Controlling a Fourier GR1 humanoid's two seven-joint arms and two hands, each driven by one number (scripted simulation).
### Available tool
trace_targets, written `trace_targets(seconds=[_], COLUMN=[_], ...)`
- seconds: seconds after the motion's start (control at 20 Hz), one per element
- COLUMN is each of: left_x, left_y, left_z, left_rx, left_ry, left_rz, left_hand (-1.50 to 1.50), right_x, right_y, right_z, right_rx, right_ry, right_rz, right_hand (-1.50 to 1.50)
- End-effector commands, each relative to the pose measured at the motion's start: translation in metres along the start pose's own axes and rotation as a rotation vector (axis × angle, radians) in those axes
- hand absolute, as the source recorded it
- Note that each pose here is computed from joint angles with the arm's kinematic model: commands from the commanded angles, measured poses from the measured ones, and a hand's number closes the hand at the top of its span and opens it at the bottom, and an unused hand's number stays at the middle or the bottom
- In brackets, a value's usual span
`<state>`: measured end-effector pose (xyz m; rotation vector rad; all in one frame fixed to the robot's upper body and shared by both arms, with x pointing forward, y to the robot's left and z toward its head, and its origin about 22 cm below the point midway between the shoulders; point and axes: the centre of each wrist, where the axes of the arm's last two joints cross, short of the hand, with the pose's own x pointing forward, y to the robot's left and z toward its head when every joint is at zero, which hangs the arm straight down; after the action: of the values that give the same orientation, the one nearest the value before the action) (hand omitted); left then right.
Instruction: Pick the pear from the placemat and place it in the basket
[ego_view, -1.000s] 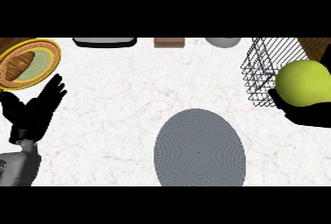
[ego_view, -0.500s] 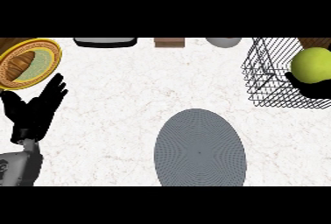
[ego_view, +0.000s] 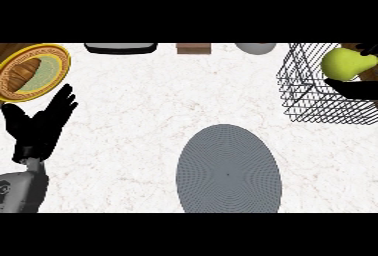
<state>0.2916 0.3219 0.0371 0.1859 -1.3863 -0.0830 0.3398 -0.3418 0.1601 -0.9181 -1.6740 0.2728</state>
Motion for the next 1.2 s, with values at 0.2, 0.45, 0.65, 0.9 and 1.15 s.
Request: trace_targets(seconds=[0.2,0.45,0.65,0.9,1.15], left_x=[-0.006,-0.001,0.01,0.004,-0.008], left_y=[0.011,-0.002,-0.011,0.0,0.001], left_z=[0.006,0.014,0.004,0.004,0.009], left_rx=[0.005,-0.009,0.02,0.022,0.016], left_ry=[0.008,-0.003,-0.007,-0.007,-0.003], left_rz=[0.001,0.002,0.013,0.003,0.004], left_hand=[0.0,0.0,0.0,0.0,0.0], right_x=[-0.035,-0.044,-0.043,-0.085,-0.124], right_y=[0.028,0.003,-0.042,-0.101,-0.187], right_z=[-0.013,-0.023,-0.042,-0.035,-0.009], right_rx=[0.039,-0.021,-0.186,-0.274,-0.192], right_ry=[-0.043,-0.044,0.074,0.164,0.171], right_rz=[-0.031,-0.134,-0.35,-0.491,-0.504], right_hand=[-1.5,-1.5,-1.5,-1.5,-1.5])
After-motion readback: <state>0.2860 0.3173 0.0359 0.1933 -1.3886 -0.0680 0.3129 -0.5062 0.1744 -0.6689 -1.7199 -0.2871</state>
